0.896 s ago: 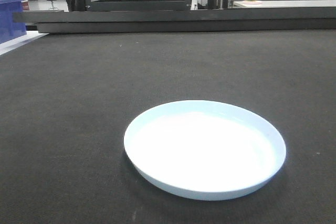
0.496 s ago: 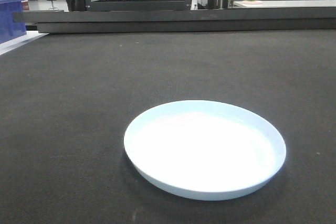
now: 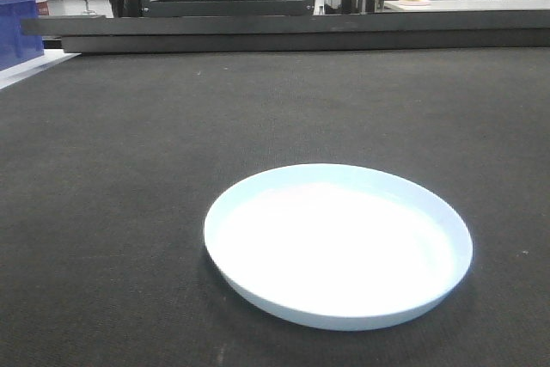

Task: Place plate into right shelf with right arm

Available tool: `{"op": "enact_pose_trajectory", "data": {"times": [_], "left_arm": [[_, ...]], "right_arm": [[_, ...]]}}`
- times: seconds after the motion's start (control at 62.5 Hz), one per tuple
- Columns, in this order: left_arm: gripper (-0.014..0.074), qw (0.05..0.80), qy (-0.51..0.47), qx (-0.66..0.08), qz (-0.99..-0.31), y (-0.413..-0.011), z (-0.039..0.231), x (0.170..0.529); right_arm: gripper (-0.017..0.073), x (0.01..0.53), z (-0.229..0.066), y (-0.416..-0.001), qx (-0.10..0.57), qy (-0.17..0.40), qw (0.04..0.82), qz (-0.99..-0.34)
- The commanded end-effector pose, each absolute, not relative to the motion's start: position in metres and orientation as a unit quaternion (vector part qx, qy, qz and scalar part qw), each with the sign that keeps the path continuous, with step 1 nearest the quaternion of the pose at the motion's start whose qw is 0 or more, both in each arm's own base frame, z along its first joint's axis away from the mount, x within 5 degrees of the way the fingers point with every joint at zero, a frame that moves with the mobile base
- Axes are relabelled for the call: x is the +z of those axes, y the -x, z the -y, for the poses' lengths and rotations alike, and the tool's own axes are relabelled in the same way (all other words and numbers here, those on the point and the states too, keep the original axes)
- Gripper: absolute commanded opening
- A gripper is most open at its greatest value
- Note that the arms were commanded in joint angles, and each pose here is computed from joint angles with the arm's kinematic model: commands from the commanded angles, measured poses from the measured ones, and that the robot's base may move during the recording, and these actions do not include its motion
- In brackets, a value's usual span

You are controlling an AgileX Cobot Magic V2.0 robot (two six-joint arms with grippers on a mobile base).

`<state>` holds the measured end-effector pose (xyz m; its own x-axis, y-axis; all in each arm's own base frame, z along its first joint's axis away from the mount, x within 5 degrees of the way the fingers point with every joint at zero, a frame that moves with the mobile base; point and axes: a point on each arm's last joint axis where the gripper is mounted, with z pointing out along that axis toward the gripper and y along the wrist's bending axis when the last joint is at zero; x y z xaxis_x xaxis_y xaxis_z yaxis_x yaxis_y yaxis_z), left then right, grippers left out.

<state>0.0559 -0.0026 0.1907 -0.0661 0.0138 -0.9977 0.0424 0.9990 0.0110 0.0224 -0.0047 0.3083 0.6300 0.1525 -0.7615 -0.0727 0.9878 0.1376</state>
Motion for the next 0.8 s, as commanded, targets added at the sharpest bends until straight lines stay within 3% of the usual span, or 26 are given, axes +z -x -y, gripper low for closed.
{"op": "enact_pose_trajectory", "data": {"times": [0.0,0.32,0.608,0.784], "left_arm": [[-0.0047,0.711,-0.019,-0.012,-0.703,-0.056,0.003,0.196],[-0.0047,0.711,-0.019,-0.012,-0.703,-0.056,0.003,0.196],[-0.0047,0.711,-0.019,-0.012,-0.703,-0.056,0.003,0.196],[-0.0047,0.711,-0.019,-0.012,-0.703,-0.056,0.003,0.196]], "right_arm": [[0.0050,0.346,0.005,-0.014,0.065,-0.049,0.915,-0.395],[0.0050,0.403,-0.003,-0.076,0.074,-0.032,0.805,-0.588],[0.0050,0.383,-0.013,-0.148,0.079,-0.013,0.570,-0.818],[0.0050,0.354,-0.018,-0.177,0.080,-0.002,0.397,-0.914]]}}
